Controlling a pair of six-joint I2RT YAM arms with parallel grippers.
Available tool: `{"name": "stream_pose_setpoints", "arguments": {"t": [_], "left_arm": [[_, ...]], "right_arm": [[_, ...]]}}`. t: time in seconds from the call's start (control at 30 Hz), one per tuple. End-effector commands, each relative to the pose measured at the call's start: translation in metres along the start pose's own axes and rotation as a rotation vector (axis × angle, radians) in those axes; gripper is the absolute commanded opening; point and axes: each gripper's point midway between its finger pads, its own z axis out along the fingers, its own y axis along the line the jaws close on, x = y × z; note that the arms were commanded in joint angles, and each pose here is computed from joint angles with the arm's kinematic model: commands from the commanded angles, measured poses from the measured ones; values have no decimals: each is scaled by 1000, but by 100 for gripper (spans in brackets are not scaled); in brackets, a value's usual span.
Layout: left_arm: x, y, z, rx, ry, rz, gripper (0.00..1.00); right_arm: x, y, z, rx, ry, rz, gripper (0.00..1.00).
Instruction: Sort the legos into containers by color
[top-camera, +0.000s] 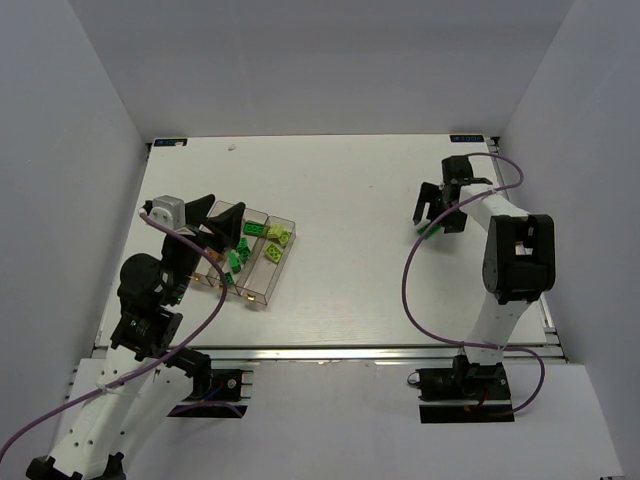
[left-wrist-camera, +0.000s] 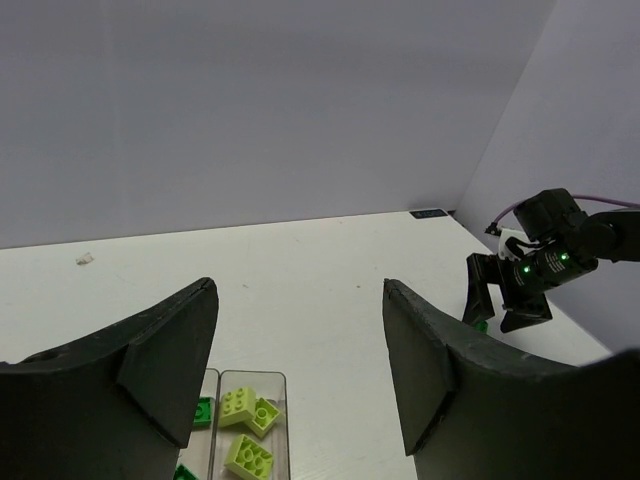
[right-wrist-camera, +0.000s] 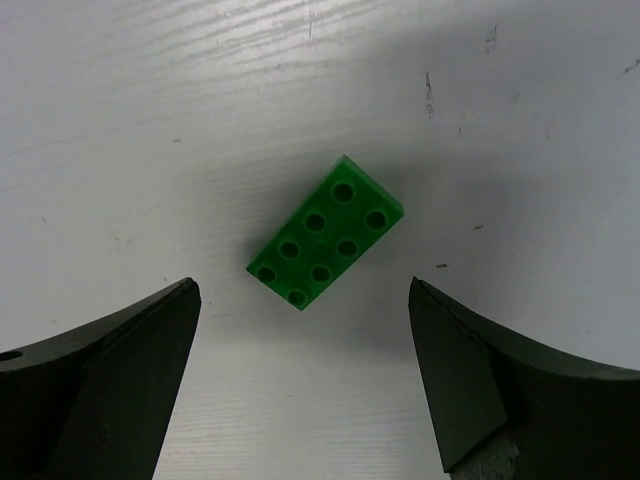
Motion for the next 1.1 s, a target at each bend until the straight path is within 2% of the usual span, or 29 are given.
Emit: {"name": "stream_pose_setpoints", "arguments": {"t": [0.0,0.3,0.63,0.73,0.87,0.97,1.07], "left_arm": [[-8,-6,-2,24,-19,-4,76],[-7,-6,-2,24,-14,-1,76],[-10,-6,-3,19,-21,5,76],[-9,-5,-3,16,-20,6,76],[-10,-5,-4,14,-22,6,76],[-9,-4,-3,13,-21,6,76],[-9,-5,-4,16,-22,6,76]], "right_arm": [[-15,2,-6,13,-84,59,89],[-14,0,17,38,-64,90,89],[14,-4,36,43,12,87,86],[20,-3,38,25,27,79,76],[28,4,39,-24,48,65,57],[30,4,40,-34,46,54,49],[32,4,41,-35,49,36,47]]}}
